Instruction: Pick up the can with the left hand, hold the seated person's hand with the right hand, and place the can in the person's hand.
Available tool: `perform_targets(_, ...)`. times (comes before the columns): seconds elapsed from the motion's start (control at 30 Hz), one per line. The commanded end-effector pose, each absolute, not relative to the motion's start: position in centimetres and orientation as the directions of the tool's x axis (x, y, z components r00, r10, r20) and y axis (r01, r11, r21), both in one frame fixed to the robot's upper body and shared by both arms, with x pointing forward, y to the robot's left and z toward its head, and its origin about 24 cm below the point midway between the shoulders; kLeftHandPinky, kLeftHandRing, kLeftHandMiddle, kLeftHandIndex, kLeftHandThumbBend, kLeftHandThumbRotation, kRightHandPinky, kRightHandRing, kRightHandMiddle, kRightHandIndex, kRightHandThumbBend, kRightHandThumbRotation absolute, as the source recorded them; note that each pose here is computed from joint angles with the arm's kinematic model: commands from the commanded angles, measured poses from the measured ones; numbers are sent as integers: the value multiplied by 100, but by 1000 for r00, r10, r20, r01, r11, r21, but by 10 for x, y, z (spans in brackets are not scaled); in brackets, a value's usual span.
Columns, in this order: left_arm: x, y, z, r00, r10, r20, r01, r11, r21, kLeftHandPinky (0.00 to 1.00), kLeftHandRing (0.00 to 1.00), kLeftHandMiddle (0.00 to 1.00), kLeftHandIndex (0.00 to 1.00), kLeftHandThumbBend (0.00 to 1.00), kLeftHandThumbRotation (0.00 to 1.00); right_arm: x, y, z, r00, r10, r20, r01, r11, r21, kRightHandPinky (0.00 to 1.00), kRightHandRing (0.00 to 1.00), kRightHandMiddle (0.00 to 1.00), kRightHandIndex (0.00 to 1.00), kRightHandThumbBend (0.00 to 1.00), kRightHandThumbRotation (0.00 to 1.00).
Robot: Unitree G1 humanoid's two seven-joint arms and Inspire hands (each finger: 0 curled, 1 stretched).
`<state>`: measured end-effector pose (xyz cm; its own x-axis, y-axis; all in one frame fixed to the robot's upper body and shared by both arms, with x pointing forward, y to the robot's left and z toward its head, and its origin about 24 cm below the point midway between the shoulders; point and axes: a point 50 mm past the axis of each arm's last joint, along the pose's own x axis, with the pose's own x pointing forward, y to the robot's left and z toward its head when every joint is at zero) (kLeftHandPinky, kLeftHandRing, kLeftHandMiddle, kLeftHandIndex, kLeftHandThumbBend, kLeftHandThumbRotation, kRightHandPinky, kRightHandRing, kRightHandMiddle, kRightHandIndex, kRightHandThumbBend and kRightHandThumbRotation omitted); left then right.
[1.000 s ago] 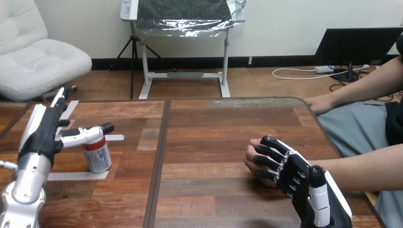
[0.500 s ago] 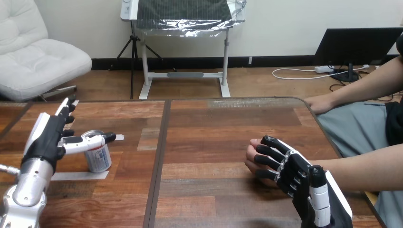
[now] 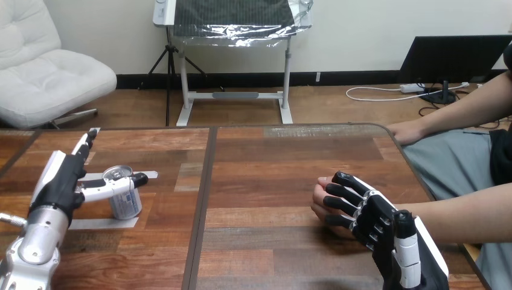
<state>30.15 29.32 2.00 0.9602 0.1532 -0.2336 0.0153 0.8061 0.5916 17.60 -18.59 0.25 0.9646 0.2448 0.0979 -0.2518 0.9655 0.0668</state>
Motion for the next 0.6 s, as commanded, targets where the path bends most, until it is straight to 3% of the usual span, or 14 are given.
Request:
perform_targets(0.0, 320, 289, 45, 979, 126, -159, 4, 774, 634, 92, 99, 99, 98, 89, 32, 192, -185, 17, 950, 248, 190, -262, 963, 53, 75, 82, 83, 85, 100, 98)
perform_targets(0.57, 320, 287, 39, 972, 122, -203, 42, 755, 654, 92, 98, 98, 96, 84, 29, 191, -185, 18, 949, 249, 196, -262, 964, 47, 74, 82, 83, 85, 100, 98)
